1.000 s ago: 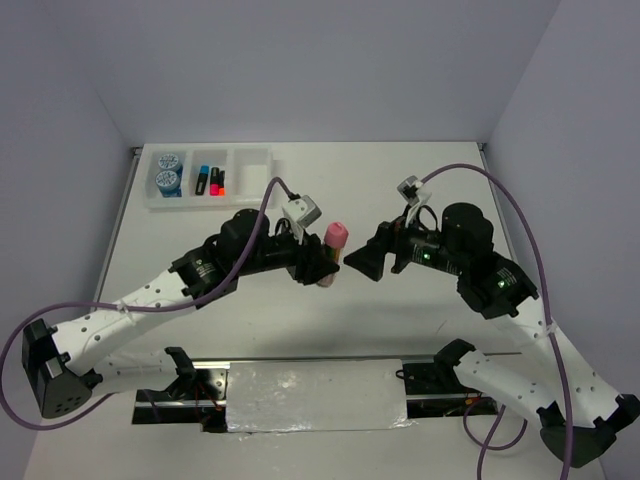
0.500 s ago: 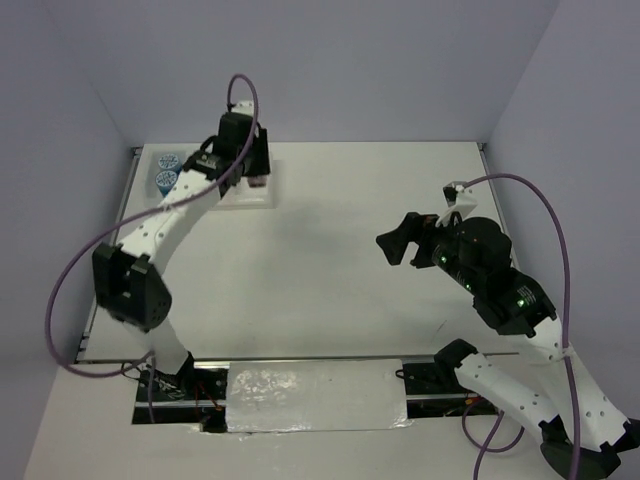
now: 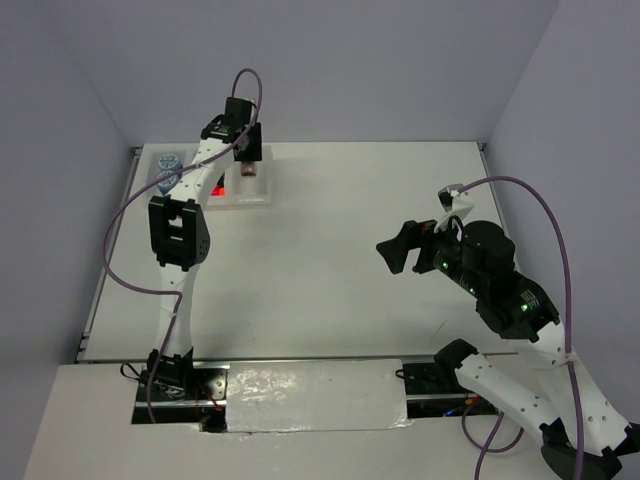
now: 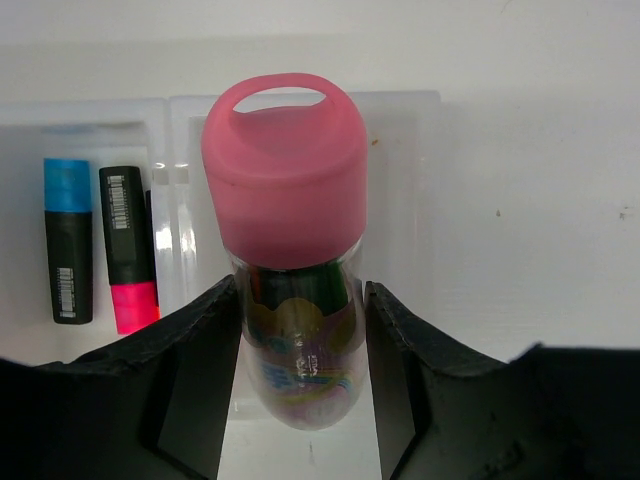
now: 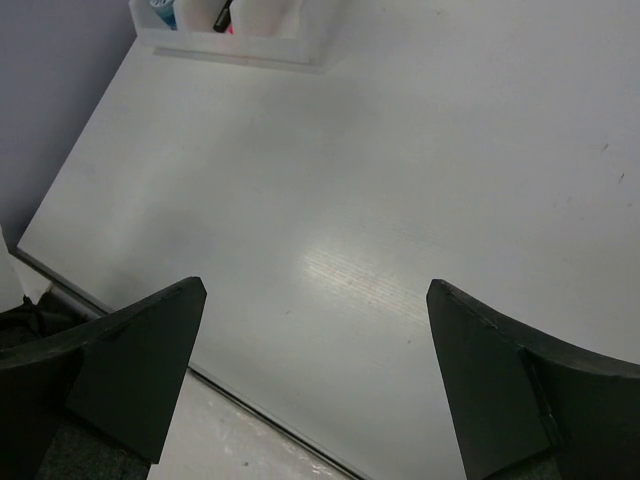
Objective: Sort the stationery into containers
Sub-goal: Place the stationery in the storage box.
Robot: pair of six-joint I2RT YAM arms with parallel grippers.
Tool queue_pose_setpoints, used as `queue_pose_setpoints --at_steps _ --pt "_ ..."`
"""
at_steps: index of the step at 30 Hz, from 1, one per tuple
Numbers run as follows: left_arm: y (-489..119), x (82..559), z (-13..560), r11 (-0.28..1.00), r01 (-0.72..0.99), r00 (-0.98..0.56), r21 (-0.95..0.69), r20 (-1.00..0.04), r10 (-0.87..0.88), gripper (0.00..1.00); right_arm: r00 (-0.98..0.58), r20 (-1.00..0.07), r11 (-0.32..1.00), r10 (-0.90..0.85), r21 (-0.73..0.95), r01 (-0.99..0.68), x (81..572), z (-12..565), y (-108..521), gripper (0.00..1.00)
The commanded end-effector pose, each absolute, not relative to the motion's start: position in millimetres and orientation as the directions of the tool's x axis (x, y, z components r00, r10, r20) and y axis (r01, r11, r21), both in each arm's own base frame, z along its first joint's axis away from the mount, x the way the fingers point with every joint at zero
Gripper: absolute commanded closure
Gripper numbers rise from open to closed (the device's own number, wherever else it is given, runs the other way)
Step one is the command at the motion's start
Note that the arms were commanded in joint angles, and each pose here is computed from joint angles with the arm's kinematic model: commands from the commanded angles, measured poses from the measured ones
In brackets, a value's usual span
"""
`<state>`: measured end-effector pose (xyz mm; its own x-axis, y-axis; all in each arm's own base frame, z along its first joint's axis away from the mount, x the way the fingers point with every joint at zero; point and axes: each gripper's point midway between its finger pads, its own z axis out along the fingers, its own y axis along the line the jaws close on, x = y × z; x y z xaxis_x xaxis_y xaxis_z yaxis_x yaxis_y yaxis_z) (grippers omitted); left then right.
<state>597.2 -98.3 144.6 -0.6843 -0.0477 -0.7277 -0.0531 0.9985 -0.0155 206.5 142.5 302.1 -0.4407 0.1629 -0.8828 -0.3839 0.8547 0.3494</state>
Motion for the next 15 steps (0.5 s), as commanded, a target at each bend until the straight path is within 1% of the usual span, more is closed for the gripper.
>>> queue_pose_setpoints --at_steps 1,6,8,12,15 --pt "-108 616 175 0.999 0.021 -0.590 -0.035 -0.807 -0.016 1.00 -0.415 -0.898 0.835 0.144 0.336 -0.436 208 308 149 0.00" --pt "-105 621 157 1.000 0.028 -0.607 0.008 -0.794 0.023 0.99 -0.407 -0.902 0.825 0.145 0.338 -0.452 206 313 151 0.00" --pt "-103 618 148 0.999 0.030 -0.614 0.011 -0.789 0.027 0.94 -0.401 -0.904 0.823 0.146 0.336 -0.458 206 315 152 0.00" --pt "-105 619 134 0.999 0.041 -0.629 0.013 -0.777 0.035 0.91 -0.407 -0.903 0.824 0.138 0.333 -0.460 207 314 153 0.00" --pt "-104 620 129 0.999 0.029 -0.631 0.013 -0.775 0.029 0.87 -0.411 -0.902 0.825 0.134 0.331 -0.458 208 312 153 0.00"
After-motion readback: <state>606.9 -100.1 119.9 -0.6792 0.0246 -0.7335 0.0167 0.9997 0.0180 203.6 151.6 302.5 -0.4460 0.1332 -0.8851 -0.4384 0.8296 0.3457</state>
